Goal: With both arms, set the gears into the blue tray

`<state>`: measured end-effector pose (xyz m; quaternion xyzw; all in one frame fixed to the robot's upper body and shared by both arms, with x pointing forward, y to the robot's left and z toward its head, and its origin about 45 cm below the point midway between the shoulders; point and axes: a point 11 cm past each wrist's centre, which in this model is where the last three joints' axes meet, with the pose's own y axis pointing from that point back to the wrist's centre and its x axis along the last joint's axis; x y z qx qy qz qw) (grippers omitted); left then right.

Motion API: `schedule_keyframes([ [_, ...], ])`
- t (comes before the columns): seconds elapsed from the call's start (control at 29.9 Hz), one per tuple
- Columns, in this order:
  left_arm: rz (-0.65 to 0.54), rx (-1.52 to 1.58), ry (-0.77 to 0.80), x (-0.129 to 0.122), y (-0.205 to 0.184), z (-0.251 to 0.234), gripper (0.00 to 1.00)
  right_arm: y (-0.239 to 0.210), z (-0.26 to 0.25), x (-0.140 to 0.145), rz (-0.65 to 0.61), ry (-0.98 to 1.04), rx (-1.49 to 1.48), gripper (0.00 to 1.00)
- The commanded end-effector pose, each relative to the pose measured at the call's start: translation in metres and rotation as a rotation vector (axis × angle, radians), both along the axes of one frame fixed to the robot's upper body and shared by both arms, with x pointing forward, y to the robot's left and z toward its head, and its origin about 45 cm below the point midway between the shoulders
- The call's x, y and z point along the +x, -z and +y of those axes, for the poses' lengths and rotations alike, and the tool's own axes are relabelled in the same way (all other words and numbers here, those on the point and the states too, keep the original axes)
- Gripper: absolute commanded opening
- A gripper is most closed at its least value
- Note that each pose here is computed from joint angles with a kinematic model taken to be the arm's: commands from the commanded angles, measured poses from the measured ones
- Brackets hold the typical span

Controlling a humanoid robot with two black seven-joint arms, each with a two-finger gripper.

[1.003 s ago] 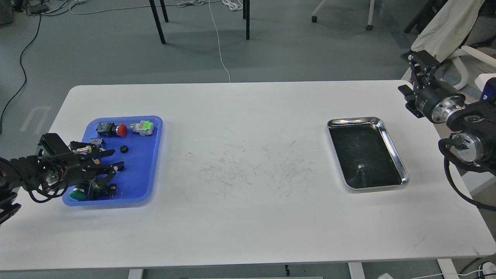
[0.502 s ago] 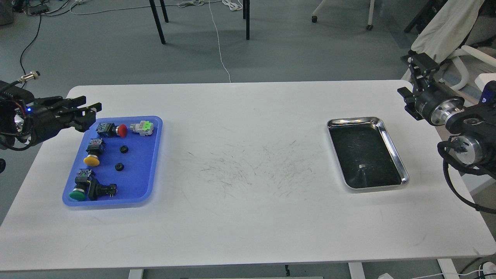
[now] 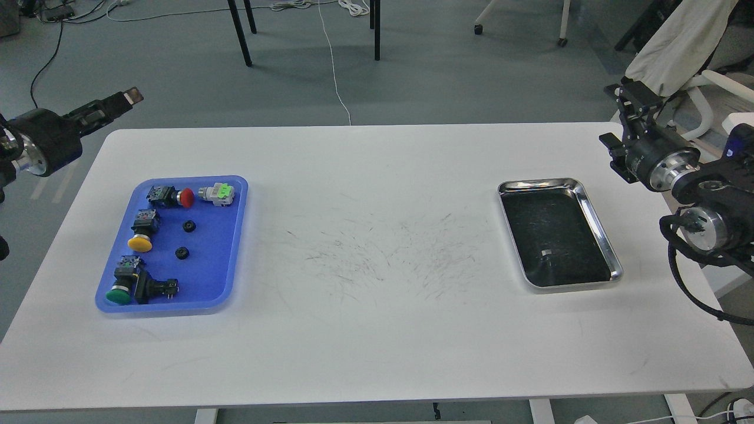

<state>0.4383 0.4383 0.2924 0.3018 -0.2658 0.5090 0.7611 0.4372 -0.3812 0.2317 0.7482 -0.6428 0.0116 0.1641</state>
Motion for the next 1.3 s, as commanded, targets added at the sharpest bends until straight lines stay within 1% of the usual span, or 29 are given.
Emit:
schedule_keyframes([
  [0.0,-0.042,-0.184,-0.053,0.008,-0.019,0.0,0.51,-0.001,0.0,0.0,-0.001,0.001,0.002,0.97],
  [0.07,-0.081,-0.272,-0.073,0.014,-0.033,-0.003,0.52,-0.002,0.0,0.0,-0.006,0.007,0.001,0.97],
  [0.17,-0.11,-0.434,-0.113,0.02,-0.04,-0.007,0.57,-0.006,0.0,0.002,-0.02,0.02,0.006,0.97],
  [0.3,-0.157,-0.668,-0.222,0.022,-0.047,0.007,0.74,-0.007,0.001,0.003,-0.027,0.026,0.009,0.97],
  [0.33,-0.154,-0.716,-0.231,0.022,-0.046,0.007,0.77,-0.007,0.001,0.003,-0.026,0.026,0.009,0.97],
  [0.4,-0.15,-0.806,-0.263,0.022,-0.04,0.008,0.78,-0.007,0.005,0.003,-0.025,0.021,0.012,0.97],
  [0.47,-0.14,-0.857,-0.254,0.021,-0.038,0.005,0.79,-0.005,0.006,0.001,-0.022,0.02,0.013,0.97],
  [0.64,-0.127,-0.998,-0.191,0.023,-0.041,-0.009,0.79,-0.01,0.005,0.003,-0.034,0.026,0.023,0.97],
  [0.7,-0.105,-1.032,-0.205,0.02,-0.025,-0.012,0.79,-0.014,0.005,0.004,-0.046,0.03,0.031,0.97],
  [0.8,-0.083,-1.047,-0.204,0.016,-0.016,-0.018,0.79,-0.021,0.003,0.007,-0.066,0.048,0.048,0.97],
  [0.84,-0.063,-1.047,-0.191,0.014,-0.012,-0.022,0.85,-0.023,0.003,0.008,-0.073,0.053,0.055,0.97],
  [0.87,-0.052,-1.044,-0.191,0.013,-0.008,-0.024,0.96,-0.023,0.002,0.008,-0.076,0.059,0.062,0.97],
  [0.9,-0.044,-1.041,-0.199,0.011,-0.004,-0.023,0.98,-0.024,0.002,0.008,-0.079,0.064,0.07,0.97],
  [1.04,-0.007,-1.044,-0.21,0.002,0.013,-0.019,0.98,-0.024,0.001,0.008,-0.088,0.078,0.095,0.97],
  [1.1,0.0,-1.057,-0.178,-0.002,0.005,-0.021,0.98,-0.024,0.002,0.009,-0.091,0.082,0.099,0.97],
  [1.17,-0.026,-1.047,-0.203,-0.003,-0.001,-0.006,0.98,-0.024,0.001,0.008,-0.091,0.089,0.096,0.97],
  [1.27,-0.075,-1.072,-0.214,0.0,-0.017,0.002,0.98,-0.024,0.001,0.009,-0.093,0.093,0.097,0.97],
])
